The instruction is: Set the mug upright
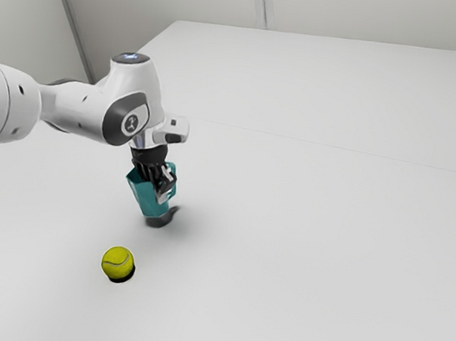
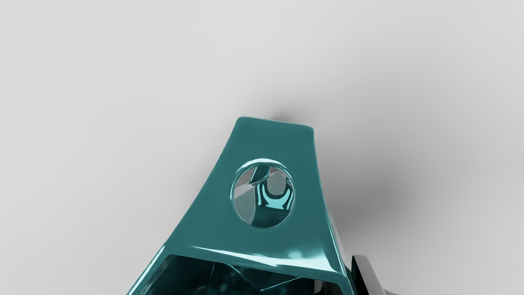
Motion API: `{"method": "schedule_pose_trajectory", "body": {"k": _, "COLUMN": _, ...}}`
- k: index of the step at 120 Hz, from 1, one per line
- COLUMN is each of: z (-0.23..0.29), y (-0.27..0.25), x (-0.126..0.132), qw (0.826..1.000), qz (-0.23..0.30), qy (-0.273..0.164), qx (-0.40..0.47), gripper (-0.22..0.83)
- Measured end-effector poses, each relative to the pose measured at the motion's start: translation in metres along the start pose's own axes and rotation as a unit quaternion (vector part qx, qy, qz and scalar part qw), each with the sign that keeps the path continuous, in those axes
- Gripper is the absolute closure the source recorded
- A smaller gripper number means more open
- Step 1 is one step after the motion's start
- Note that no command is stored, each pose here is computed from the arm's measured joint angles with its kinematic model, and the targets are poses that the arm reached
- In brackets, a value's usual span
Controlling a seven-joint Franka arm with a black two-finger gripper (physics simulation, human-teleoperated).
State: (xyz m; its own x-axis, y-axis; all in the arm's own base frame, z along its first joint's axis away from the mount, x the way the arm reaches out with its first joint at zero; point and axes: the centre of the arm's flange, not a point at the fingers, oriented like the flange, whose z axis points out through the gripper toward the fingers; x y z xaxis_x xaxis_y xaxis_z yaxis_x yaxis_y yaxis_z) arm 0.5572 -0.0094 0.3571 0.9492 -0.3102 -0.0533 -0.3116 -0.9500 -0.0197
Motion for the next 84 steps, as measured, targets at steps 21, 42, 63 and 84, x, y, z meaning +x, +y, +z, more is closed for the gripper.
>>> {"method": "schedule_pose_trajectory", "body": {"k": 21, "z": 0.0062, "y": 0.0001, "x": -0.0006, "qw": 1.0, "qz": 0.002, "qy": -0.004, "qx": 0.0, "gripper": 0.78}}
{"method": "schedule_pose_trajectory", "body": {"k": 42, "z": 0.0081, "y": 0.0006, "x": -0.001, "qw": 1.0, "qz": 0.003, "qy": -0.002, "qx": -0.004, "gripper": 0.69}}
{"method": "schedule_pose_trajectory", "body": {"k": 63, "z": 0.0082, "y": 0.0004, "x": -0.0011, "qw": 1.0, "qz": 0.006, "qy": -0.001, "qx": -0.006, "gripper": 0.55}}
{"method": "schedule_pose_trajectory", "body": {"k": 84, "z": 0.0073, "y": 0.0004, "x": -0.0011, "qw": 1.0, "qz": 0.008, "qy": 0.001, "qx": -0.007, "gripper": 0.41}}
